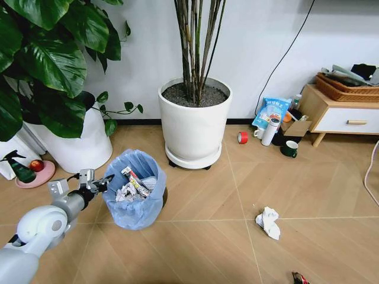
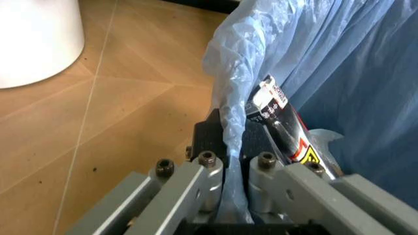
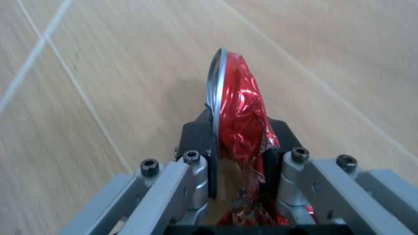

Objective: Pick up the trash bin and place the garbage on the floor into it.

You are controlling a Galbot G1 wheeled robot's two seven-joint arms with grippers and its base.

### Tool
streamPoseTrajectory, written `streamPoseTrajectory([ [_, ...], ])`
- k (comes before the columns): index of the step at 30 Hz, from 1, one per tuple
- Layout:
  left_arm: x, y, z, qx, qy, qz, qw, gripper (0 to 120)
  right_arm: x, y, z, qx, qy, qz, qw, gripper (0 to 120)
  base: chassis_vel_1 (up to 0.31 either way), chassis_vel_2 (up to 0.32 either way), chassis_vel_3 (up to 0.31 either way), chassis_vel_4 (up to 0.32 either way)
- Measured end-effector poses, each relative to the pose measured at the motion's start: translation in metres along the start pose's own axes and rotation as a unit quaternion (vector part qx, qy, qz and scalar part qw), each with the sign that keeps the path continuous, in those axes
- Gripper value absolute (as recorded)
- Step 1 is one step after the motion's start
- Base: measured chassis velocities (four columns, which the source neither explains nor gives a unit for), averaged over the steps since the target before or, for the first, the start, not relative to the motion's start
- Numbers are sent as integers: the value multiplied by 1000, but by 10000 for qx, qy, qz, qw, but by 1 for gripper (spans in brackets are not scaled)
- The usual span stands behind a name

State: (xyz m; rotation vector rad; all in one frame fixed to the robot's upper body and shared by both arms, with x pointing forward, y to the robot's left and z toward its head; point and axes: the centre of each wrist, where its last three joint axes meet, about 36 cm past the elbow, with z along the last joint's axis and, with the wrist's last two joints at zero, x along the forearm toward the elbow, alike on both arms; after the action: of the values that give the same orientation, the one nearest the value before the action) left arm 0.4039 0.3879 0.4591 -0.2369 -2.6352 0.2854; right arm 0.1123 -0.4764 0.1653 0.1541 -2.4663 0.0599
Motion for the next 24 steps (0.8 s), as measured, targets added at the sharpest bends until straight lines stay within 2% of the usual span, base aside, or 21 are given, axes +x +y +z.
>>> streamPoseTrajectory([
  [2,-4,-7,2,-87,52,83,9999,0,-6,-3,-18,24,-370,-145,9992,15,0,0,0,0],
  [3,-4,-7,2,-87,52,83,9999,0,-6,-3,-18,24,-370,-145,9992,15,0,0,0,0],
  [6,-12,-16,-3,-174,25,219,9996,0,-20,0,-53,8,-1130,-497,9924,15,0,0,0,0],
  [7,-12,-16,-3,-174,25,219,9996,0,-20,0,-53,8,-1130,-497,9924,15,0,0,0,0],
  [9,-19,-20,-6,-217,4,303,9993,0,-35,4,-89,-126,-1848,-921,9784,15,0,0,0,0],
  [10,-19,-20,-6,-217,4,303,9993,0,-35,4,-89,-126,-1848,-921,9784,15,0,0,0,0],
  [13,-29,-28,-7,-246,4,463,9986,0,-58,17,-150,-327,-2724,-1612,9480,15,0,0,0,0],
  [14,-33,-31,-6,-254,31,536,9982,0,-70,26,-181,-338,-3058,-1910,9321,15,0,0,0,0],
  [15,-33,-31,-6,-254,31,536,9982,0,-70,26,-181,-338,-3058,-1910,9321,15,0,0,0,0],
  [17,-43,-38,-3,-286,104,665,9973,0,-90,47,-235,-375,-3577,-2484,8994,15,0,0,0,0],
  [18,-46,-40,-2,-293,124,697,9971,0,-97,54,-252,-373,-3732,-2654,8882,15,0,0,0,0],
  [19,-46,-40,-2,-293,124,697,9971,0,-97,54,-252,-373,-3732,-2654,8882,15,0,0,0,0],
  [20,-48,-41,-1,-300,142,732,9968,0,-101,59,-262,-380,-3841,-2772,8799,15,0,0,0,0],
  [21,-55,-45,0,-312,170,810,9961,0,-118,77,-296,-387,-4145,-3190,8514,15,0,0,0,0],
  [24,-67,-50,-1,-290,190,916,9952,0,-143,102,-365,-261,-4556,-3841,8026,15,0,0,0,0],
])
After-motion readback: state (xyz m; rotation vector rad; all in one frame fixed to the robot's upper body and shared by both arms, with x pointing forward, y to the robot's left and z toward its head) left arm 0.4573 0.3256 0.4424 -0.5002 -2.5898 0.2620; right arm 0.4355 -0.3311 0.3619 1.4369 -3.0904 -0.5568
